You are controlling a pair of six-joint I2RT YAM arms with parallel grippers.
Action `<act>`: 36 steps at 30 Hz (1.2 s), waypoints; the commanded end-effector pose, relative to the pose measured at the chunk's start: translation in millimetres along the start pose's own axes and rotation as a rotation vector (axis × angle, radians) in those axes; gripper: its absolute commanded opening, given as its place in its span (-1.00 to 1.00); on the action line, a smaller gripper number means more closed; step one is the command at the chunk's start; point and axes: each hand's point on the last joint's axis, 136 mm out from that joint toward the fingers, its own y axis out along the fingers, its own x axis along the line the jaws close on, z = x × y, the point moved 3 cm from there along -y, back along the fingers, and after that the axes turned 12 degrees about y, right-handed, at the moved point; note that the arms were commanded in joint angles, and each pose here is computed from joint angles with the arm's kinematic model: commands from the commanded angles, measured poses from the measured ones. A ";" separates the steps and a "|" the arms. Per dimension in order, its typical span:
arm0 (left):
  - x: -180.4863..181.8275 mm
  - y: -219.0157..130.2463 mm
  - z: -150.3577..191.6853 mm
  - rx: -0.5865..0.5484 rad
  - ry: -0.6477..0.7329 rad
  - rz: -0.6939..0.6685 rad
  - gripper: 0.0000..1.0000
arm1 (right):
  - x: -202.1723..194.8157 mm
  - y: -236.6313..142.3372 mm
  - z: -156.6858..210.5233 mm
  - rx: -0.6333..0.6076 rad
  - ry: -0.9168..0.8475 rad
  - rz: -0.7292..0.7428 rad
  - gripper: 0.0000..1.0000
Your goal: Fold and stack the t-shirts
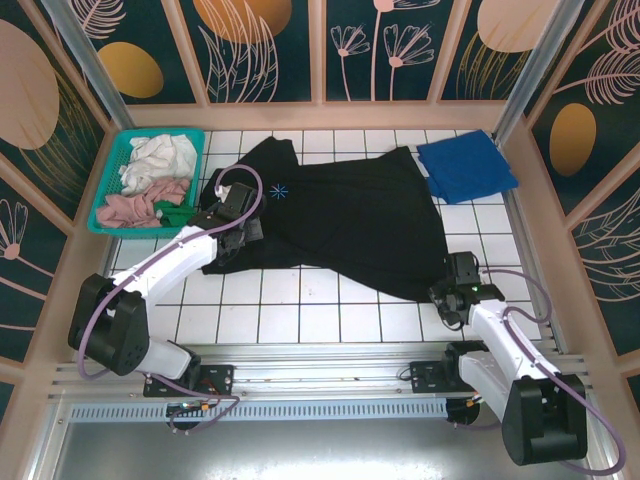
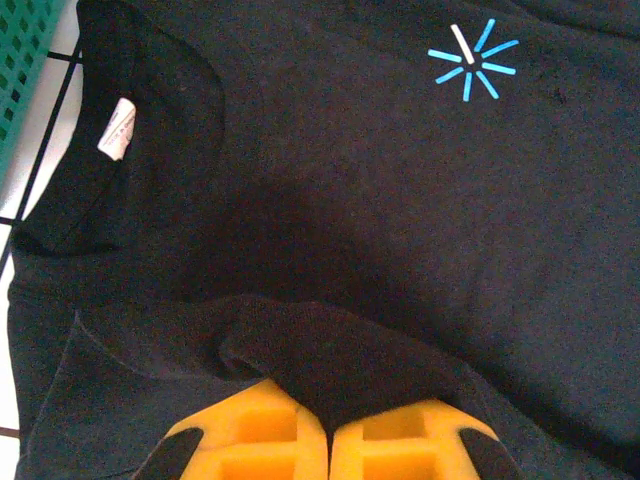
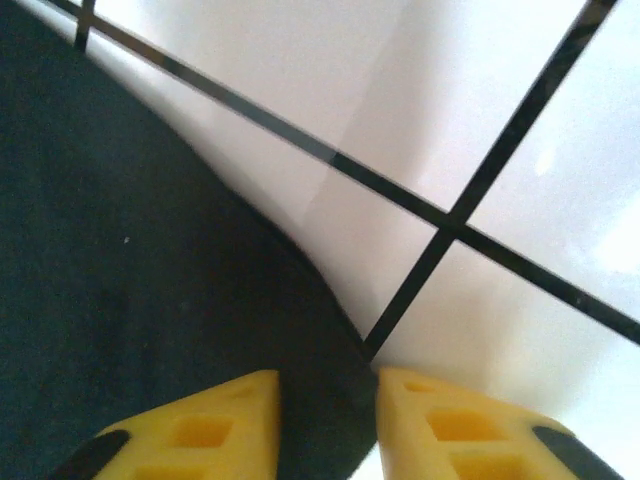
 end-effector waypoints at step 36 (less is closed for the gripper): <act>10.0 88.1 -52.1 0.105 0.055 -0.128 -1.00 | 230.0 50.0 -83.5 -0.078 -0.355 -0.106 -1.00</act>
